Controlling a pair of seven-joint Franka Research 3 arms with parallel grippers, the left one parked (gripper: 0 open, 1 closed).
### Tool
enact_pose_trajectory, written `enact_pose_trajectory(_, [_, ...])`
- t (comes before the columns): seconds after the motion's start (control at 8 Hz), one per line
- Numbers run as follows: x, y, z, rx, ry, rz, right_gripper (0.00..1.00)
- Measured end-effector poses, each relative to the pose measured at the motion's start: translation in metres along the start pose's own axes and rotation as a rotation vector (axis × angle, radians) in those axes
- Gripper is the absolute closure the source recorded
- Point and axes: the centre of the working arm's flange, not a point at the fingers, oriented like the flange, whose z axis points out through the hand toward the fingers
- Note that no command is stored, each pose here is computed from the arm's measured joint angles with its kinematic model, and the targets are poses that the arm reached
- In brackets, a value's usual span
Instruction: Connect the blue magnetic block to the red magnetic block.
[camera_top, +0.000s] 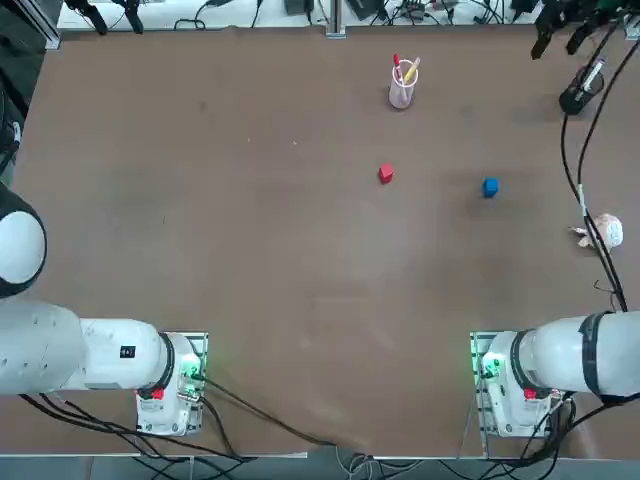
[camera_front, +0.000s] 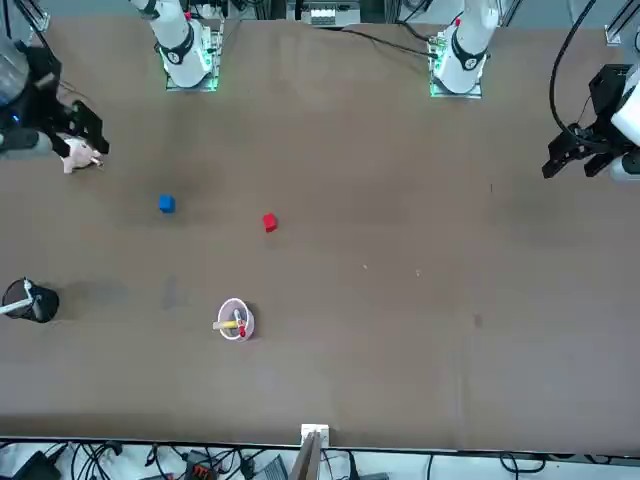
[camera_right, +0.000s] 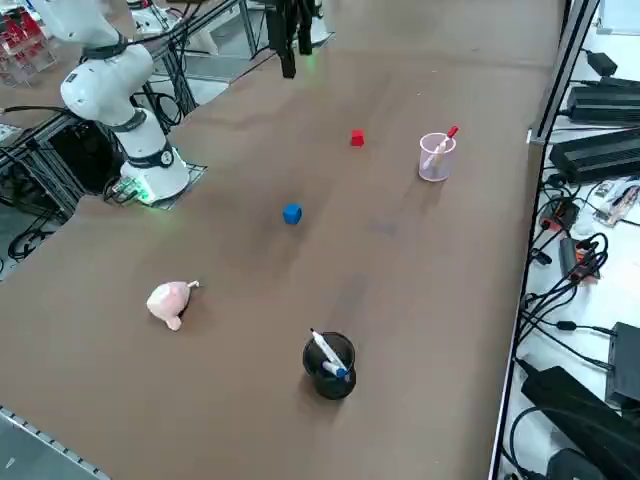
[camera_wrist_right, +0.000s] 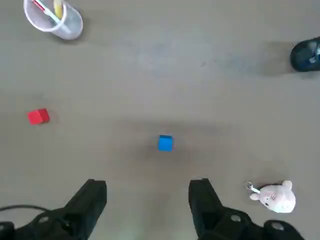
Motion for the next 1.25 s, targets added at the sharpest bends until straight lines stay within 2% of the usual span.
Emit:
enact_pose_trajectory(0.38, [0.016, 0.002, 0.098, -0.002, -0.026, 0.006, 0.0])
enact_pose_trajectory(0.75, [0.004, 0.008, 0.2, -0.002, -0.028, 0.019, 0.0])
enact_pose_trajectory(1.12, [0.005, 0.01, 0.267, -0.007, -0.061, 0.037, 0.0])
enact_pose_trajectory(1.25, [0.007, 0.01, 0.285, -0.011, -0.074, 0.079, 0.0])
